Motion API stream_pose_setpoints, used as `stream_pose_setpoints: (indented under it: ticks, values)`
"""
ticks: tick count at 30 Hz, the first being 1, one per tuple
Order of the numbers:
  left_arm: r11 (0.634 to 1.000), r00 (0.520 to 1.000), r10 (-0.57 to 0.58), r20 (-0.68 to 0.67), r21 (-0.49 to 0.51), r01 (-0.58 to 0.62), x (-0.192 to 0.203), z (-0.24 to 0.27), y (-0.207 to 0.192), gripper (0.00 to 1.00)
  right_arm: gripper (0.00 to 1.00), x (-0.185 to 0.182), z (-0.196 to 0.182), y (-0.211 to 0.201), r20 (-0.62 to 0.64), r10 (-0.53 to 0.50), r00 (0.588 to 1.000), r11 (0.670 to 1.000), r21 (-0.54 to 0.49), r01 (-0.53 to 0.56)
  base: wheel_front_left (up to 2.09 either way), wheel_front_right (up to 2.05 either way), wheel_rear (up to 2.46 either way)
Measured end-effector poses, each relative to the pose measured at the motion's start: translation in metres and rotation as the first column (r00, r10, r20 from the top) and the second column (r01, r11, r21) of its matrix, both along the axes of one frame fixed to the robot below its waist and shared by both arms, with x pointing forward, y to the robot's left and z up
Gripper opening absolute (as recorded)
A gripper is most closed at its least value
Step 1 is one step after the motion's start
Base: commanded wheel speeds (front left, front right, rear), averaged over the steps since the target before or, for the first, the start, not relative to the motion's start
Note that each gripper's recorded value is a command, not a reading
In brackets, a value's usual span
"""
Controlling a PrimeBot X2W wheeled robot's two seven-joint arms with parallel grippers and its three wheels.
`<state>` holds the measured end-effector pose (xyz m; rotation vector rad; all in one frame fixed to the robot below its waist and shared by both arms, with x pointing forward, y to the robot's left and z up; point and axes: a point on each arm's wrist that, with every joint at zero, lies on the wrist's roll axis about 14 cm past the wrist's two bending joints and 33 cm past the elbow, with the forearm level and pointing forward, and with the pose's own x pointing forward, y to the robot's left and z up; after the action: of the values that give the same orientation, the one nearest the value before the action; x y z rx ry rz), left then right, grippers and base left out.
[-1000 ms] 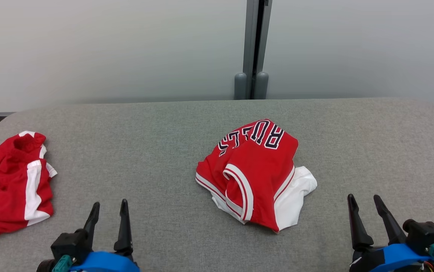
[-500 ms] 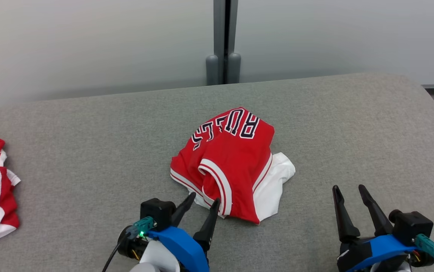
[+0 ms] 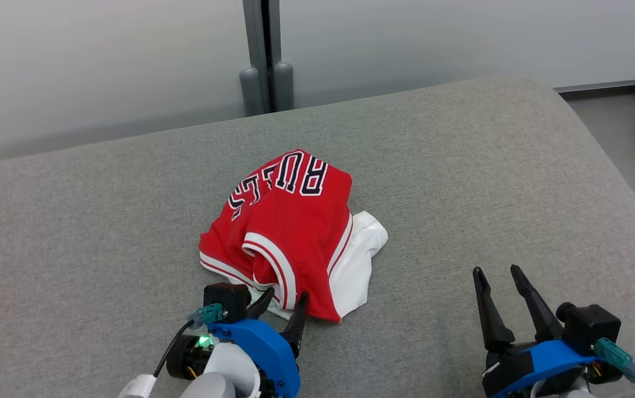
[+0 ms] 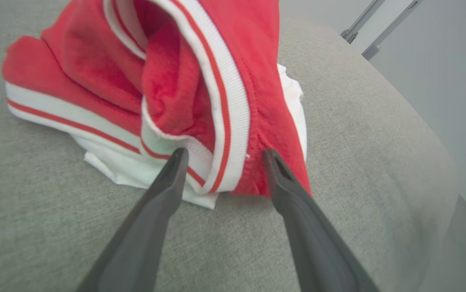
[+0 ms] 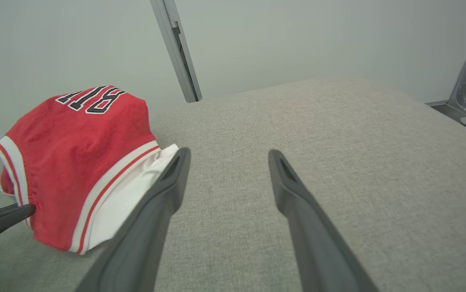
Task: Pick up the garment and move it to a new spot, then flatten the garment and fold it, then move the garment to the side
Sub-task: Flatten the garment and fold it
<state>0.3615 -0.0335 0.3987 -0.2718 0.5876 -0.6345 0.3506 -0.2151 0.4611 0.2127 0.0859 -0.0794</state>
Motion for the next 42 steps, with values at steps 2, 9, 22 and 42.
stream_pose_setpoints:
  ticks: [2, 9, 22, 42]
  values:
    - [1.000, 1.000, 0.000, -0.003, -0.011, 0.000, 0.002, 0.002, -0.003, 1.00, 1.00, -0.002, 0.000, -0.002, -0.001, -0.008, 1.000, 1.000, 0.000, 0.008, 0.00, 0.00, 0.00]
    - [0.994, 0.997, -0.067, 0.038, -0.080, 0.070, 0.003, 0.020, -0.024, 0.00, 1.00, -0.004, 0.000, -0.005, 0.004, -0.020, 1.000, 1.000, 0.005, 0.020, 0.00, 0.00, 0.00]
    - [0.971, 0.961, -0.096, 0.258, -0.187, 0.147, 0.063, 0.109, -0.056, 0.00, 1.00, 0.002, -0.001, -0.008, 0.009, -0.031, 0.999, 0.999, 0.023, 0.030, 0.00, 0.00, 0.00]
    - [0.790, 0.777, -0.242, 0.582, -0.347, 0.506, 0.108, 0.326, -0.094, 0.00, 1.00, -0.005, -0.016, -0.031, -0.024, -0.124, 0.992, 0.990, 0.066, 0.126, 0.00, 0.00, 0.00]
